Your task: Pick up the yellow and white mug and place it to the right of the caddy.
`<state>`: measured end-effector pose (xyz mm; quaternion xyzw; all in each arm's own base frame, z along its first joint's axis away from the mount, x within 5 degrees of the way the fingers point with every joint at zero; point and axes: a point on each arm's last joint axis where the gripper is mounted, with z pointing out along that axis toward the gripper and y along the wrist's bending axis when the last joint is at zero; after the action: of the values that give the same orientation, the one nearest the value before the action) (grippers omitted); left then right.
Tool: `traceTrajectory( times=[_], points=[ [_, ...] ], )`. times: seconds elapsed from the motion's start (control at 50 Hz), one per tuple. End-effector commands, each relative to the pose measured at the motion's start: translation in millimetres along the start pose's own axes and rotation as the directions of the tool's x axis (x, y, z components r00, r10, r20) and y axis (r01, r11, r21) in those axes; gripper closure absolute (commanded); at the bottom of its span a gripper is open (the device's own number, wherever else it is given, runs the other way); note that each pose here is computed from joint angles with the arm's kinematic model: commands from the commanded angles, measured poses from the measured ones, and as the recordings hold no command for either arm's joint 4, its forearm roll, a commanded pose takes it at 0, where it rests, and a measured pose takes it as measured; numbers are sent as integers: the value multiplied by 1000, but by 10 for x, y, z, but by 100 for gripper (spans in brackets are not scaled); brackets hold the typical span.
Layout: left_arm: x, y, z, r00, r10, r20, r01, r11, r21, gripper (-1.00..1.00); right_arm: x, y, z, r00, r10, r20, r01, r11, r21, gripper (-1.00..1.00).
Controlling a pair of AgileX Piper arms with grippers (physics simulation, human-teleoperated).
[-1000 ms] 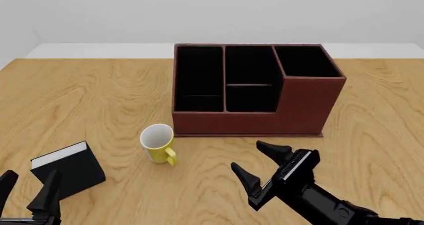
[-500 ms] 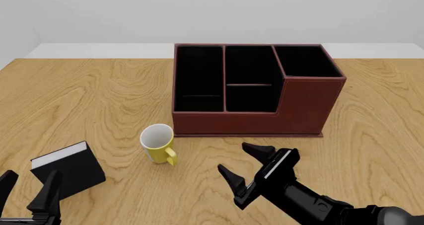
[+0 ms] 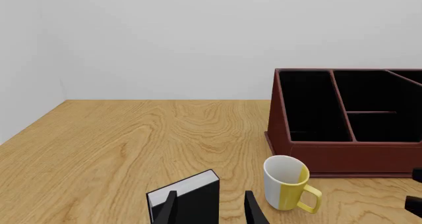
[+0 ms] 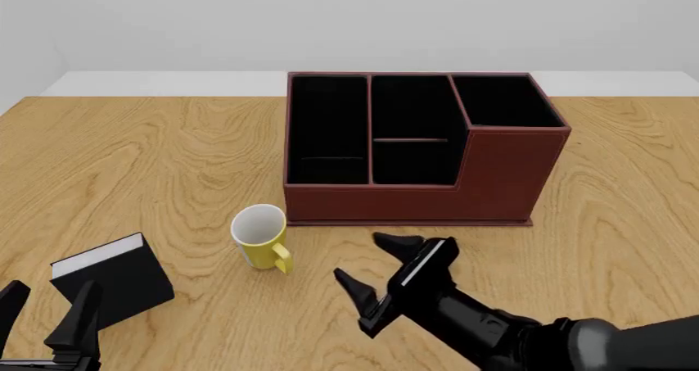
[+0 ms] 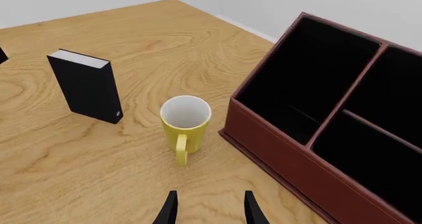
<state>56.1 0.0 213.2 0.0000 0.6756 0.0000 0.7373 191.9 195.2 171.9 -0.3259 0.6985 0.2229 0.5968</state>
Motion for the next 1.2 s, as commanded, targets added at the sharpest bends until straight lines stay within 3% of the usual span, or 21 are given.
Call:
traceTrajectory(
  times=[0.02, 1.2],
  points=[
    [0, 0, 0, 1000, 0, 0, 0, 1000, 0, -100, 18, 47, 150, 1000, -4, -10, 4, 1000, -16, -100],
    [0, 0, 0, 1000, 0, 0, 0, 1000, 0, -100, 150, 108, 884, 998, 6, -56, -7, 1000, -30, -100]
  ],
)
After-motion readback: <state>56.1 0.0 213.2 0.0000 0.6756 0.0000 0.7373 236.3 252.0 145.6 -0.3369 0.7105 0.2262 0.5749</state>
